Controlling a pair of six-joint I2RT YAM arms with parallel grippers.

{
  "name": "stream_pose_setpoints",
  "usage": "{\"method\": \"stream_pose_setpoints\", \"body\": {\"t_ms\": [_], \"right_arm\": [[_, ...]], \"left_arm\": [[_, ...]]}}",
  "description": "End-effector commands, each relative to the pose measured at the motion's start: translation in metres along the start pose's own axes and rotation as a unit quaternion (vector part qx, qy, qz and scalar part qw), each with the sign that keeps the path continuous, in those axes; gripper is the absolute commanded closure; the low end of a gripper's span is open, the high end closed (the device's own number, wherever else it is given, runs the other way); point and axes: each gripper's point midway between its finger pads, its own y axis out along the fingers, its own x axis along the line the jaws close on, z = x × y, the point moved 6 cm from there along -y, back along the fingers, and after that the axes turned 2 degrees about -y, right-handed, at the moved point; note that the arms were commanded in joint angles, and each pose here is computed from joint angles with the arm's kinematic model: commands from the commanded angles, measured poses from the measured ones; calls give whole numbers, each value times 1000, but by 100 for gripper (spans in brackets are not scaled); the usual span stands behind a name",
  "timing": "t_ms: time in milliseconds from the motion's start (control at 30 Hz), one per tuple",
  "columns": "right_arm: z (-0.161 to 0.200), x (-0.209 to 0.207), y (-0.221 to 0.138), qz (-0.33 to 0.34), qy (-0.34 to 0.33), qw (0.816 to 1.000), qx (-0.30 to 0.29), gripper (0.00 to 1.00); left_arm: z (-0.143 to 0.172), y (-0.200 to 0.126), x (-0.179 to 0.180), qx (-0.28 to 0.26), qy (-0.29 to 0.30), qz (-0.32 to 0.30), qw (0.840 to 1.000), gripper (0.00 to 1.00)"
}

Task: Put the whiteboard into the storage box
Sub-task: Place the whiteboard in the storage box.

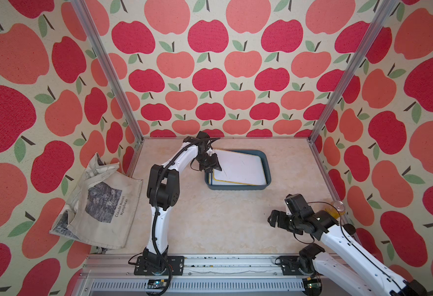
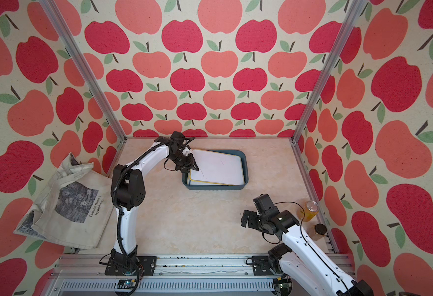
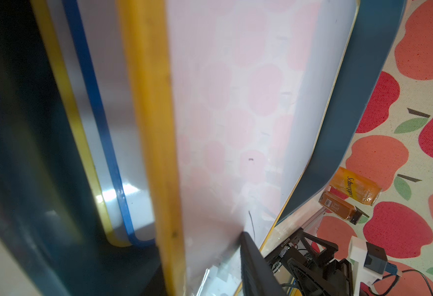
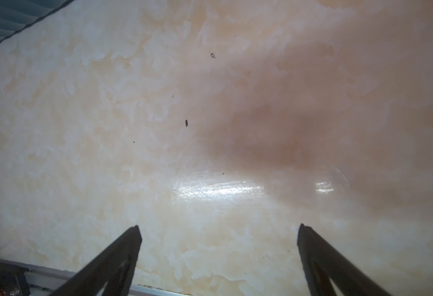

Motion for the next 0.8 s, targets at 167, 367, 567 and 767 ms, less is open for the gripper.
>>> {"method": "stream_pose_setpoints", "body": {"t_ms": [167, 367, 567, 767], "right_arm": [[2, 0, 6, -11, 2, 1000, 7, 1], [0, 1, 5, -9, -3, 1000, 6, 1], [1, 1, 8, -10, -2, 1000, 8, 1], [1, 2, 11, -12, -2, 1000, 9, 1]], "left_arm": [[0, 11, 9, 19, -5, -25, 999, 63], [-3, 19, 17, 20, -12, -41, 999, 63], [-6, 20, 19, 11, -10, -56, 998, 63], [-10, 24, 15, 11, -5, -55, 998, 63]]}}
